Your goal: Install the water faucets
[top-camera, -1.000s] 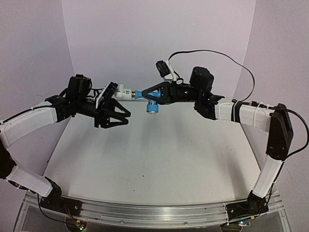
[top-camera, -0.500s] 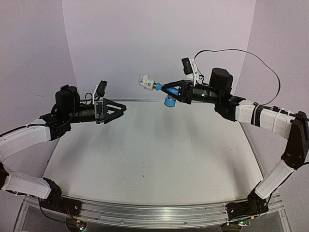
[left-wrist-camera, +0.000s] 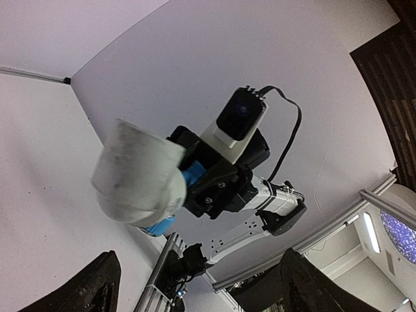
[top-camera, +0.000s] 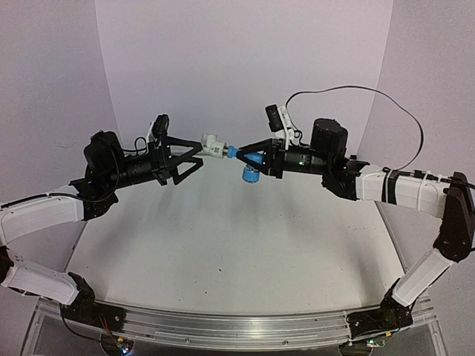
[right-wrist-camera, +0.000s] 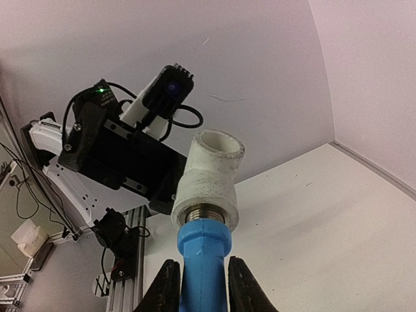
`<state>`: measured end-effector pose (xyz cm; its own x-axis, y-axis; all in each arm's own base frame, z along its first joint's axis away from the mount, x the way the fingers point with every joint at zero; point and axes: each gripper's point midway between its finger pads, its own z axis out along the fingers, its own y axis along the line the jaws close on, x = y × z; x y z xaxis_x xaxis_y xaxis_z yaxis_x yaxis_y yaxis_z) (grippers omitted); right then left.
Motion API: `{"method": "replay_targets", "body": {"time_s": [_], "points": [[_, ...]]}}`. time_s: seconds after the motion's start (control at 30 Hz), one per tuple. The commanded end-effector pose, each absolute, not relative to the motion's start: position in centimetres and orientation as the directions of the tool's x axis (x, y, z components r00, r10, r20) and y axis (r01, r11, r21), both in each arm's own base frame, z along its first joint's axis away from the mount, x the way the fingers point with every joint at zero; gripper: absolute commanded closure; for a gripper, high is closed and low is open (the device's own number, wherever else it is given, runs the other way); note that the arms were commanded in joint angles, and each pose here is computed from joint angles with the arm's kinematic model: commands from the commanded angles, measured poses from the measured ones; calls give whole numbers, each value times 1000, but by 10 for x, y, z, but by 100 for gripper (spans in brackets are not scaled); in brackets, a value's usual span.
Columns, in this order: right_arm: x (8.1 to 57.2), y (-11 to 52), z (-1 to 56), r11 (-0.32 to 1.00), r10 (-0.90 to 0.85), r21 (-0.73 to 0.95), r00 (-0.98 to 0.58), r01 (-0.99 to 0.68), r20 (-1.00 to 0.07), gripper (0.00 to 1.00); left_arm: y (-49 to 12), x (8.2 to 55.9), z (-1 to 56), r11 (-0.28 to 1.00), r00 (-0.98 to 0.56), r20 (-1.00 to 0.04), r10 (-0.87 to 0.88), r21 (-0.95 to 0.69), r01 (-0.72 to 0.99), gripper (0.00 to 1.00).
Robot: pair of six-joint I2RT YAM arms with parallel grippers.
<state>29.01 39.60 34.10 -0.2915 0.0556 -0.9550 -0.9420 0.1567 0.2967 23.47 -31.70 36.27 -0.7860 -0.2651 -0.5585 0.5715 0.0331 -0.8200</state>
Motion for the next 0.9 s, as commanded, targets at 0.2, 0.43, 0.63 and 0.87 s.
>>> {"method": "replay_targets", "body": {"time_s": [0.2, 0.43, 0.63, 0.87], "points": [[261, 397, 388, 12, 151, 273, -268, -962, -951, 100, -330, 249, 385, 7, -730, -619, -290, -764, 645, 13], [255, 406, 382, -35, 131, 294, -296, -955, -946, 100, -337, 239, 398, -34, -681, -684, -263, -698, 715, 13], [251, 412, 383, -69, 124, 305, -312, -950, -942, 100, -340, 237, 399, -47, -666, -702, -252, -678, 733, 21], [251, 415, 384, -91, 121, 338, -347, -937, -930, 100, -341, 235, 398, -42, -636, -732, -244, -647, 761, 48]]}}
